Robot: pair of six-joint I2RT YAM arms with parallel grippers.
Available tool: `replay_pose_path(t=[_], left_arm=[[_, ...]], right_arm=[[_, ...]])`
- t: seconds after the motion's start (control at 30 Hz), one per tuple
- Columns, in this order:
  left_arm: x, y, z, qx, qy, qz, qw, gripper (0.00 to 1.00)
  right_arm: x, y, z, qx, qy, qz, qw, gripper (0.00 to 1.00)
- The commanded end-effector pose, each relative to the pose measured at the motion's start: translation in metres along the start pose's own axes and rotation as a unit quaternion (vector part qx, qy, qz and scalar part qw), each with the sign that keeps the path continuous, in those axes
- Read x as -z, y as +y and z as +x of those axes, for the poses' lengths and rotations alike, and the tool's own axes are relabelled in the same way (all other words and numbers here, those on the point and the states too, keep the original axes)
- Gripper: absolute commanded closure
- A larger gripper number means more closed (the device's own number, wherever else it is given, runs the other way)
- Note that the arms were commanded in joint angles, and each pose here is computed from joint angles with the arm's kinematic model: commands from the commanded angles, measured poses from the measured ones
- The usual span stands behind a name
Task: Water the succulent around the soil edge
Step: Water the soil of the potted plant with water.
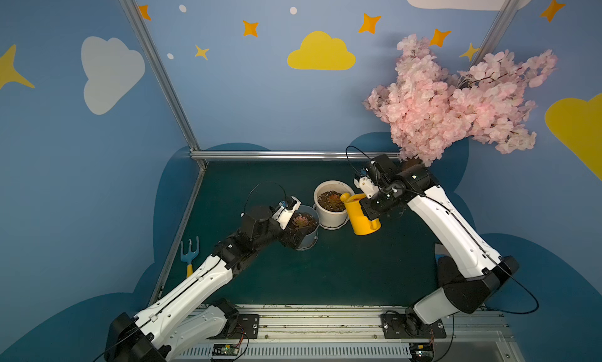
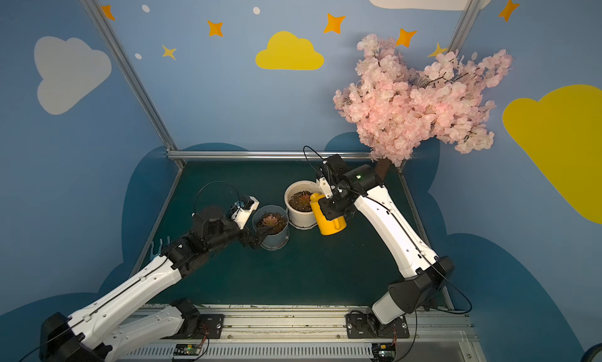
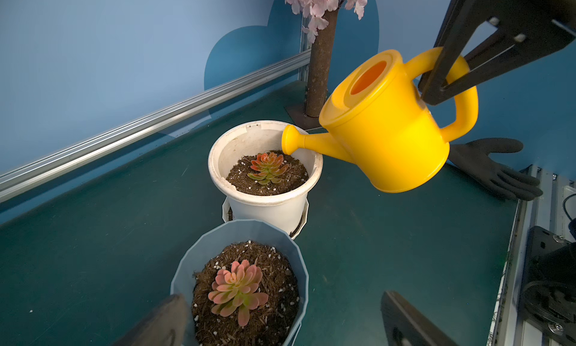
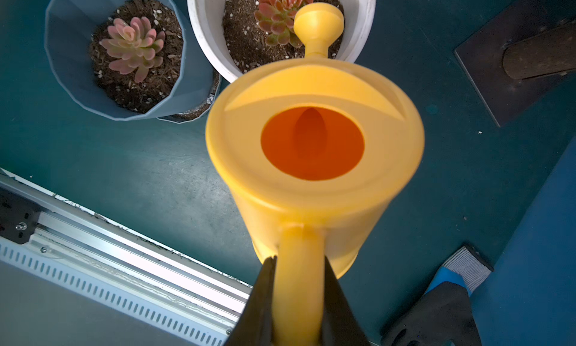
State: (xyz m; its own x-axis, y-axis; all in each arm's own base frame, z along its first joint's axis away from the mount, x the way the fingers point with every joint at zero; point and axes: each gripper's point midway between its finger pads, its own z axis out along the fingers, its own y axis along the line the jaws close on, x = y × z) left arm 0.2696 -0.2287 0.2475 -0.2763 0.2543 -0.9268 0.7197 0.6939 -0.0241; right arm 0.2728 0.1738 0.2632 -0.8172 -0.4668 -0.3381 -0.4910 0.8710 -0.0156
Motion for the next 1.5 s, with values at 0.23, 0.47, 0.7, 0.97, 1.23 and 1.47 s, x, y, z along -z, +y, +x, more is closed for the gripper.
replay_pose_path(t=[0.23,0.47,0.7,0.97,1.23,1.47], left_arm=[[0.001,-0.003,0.002,-0.006,-0.003,0.006,1.000,0.00],[0.001,-0.003,0.002,-0.007,-0.004,0.007,1.000,0.00],[0.001,-0.003,0.002,-0.007,-0.004,0.007,1.000,0.00],[0.001,-0.004,0.002,-0.007,-0.005,0.008,1.000,0.00],[0.001,-0.004,0.002,-0.008,-0.005,0.009,1.000,0.00],[0.001,-0.004,0.002,-0.006,-0.004,0.010,1.000,0.00]], right_arm=[[0.003,-0.006,-0.013,0.000,-0.007,0.005,1.000,1.00],[-0.001,-0.007,-0.019,-0.002,-0.005,0.005,1.000,1.00],[-0.002,-0.007,-0.025,-0.004,-0.006,0.001,1.000,1.00],[-0.005,-0.004,-0.031,-0.004,-0.005,-0.007,1.000,1.00],[-0.006,-0.001,-0.037,-0.004,-0.007,-0.017,1.000,1.00],[-0.006,0.001,-0.040,-0.003,-0.009,-0.021,1.000,1.00]])
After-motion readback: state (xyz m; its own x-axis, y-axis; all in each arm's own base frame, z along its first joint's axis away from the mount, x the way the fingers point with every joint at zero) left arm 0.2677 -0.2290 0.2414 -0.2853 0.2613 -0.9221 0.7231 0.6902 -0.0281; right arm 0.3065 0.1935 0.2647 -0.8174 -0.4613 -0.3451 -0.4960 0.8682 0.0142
